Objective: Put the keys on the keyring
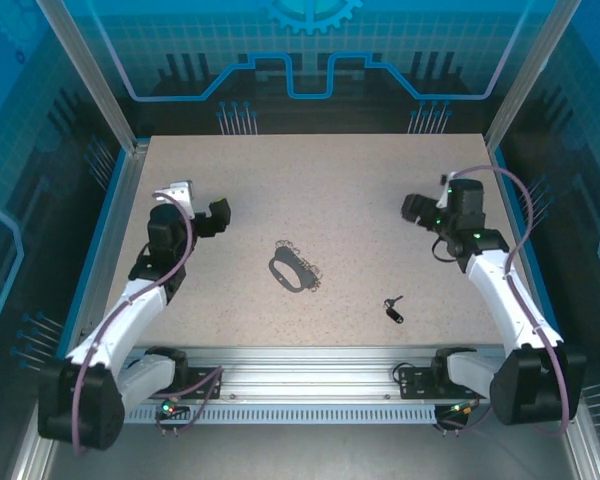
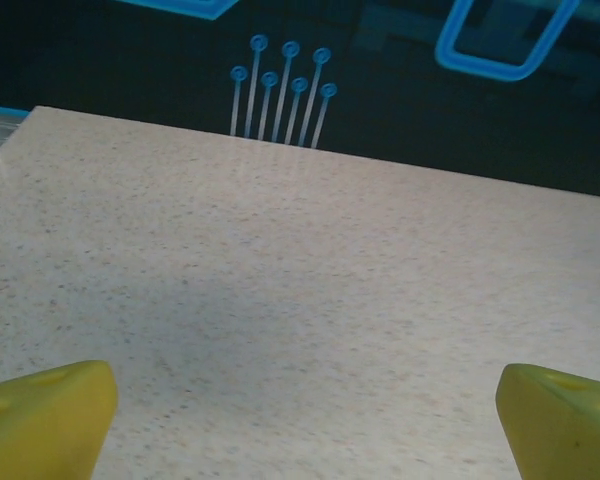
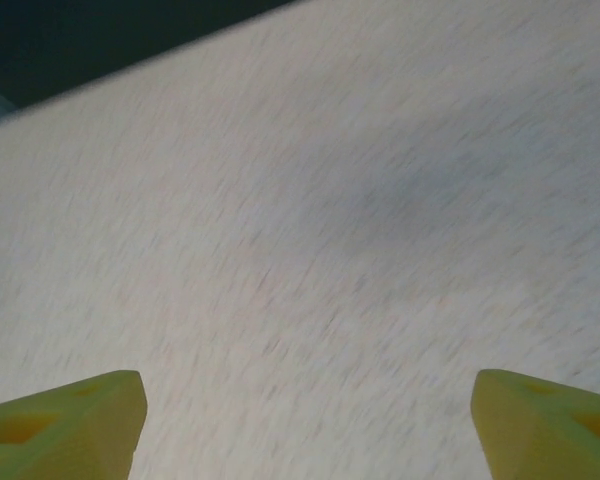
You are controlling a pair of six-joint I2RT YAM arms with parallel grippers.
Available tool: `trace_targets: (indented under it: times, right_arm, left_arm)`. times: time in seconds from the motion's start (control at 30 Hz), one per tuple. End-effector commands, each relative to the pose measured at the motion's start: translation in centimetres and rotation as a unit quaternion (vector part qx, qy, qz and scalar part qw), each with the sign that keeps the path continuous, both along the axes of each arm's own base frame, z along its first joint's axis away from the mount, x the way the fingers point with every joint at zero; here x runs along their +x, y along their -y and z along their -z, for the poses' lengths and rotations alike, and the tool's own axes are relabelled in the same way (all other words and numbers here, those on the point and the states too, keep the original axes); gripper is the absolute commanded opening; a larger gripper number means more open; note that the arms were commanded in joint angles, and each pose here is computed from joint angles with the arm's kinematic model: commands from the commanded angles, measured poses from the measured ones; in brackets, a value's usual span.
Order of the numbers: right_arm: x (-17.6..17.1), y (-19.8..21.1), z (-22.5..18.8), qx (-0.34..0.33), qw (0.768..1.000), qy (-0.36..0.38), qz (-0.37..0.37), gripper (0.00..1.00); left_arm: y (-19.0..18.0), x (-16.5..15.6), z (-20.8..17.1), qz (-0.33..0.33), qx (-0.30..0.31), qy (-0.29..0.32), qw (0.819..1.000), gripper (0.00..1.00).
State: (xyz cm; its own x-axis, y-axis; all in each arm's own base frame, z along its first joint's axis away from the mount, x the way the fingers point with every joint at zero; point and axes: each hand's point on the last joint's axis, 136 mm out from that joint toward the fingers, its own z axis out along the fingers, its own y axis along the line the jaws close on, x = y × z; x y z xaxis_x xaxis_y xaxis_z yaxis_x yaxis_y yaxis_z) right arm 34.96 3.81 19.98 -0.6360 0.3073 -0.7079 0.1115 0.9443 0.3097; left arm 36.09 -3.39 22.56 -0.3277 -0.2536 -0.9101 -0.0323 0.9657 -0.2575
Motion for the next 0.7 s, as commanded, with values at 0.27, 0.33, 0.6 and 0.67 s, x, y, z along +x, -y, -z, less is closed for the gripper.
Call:
trace_targets:
  times: [0.27, 0.33, 0.6, 0.67]
  right_arm:
    - [-12.0, -15.9, 6.1, 0.007, 0.956, -0.174, -0.236, 0.73]
    - [-13.1, -17.9, 7.3, -0.009, 0.947, -0.185, -0.262, 0.72]
    - [-14.8, -23.5, 11.7, -0.062, 0.916, -0.218, -0.33, 0.65]
    - [-14.8, -24.4, 12.2, -0.07, 0.91, -0.223, -0.341, 0.63]
  left_arm:
    - [4.0, -8.7, 5.1, 0.01, -0.116, -0.261, 0.958, 0.99]
    - [4.8, -9.5, 5.7, 0.024, -0.118, -0.285, 0.951, 0.99]
    - [6.5, -11.0, 7.7, 0.062, -0.144, -0.315, 0.936, 0.99]
    - [6.3, -11.2, 7.9, 0.055, -0.147, -0.318, 0.935, 0.99]
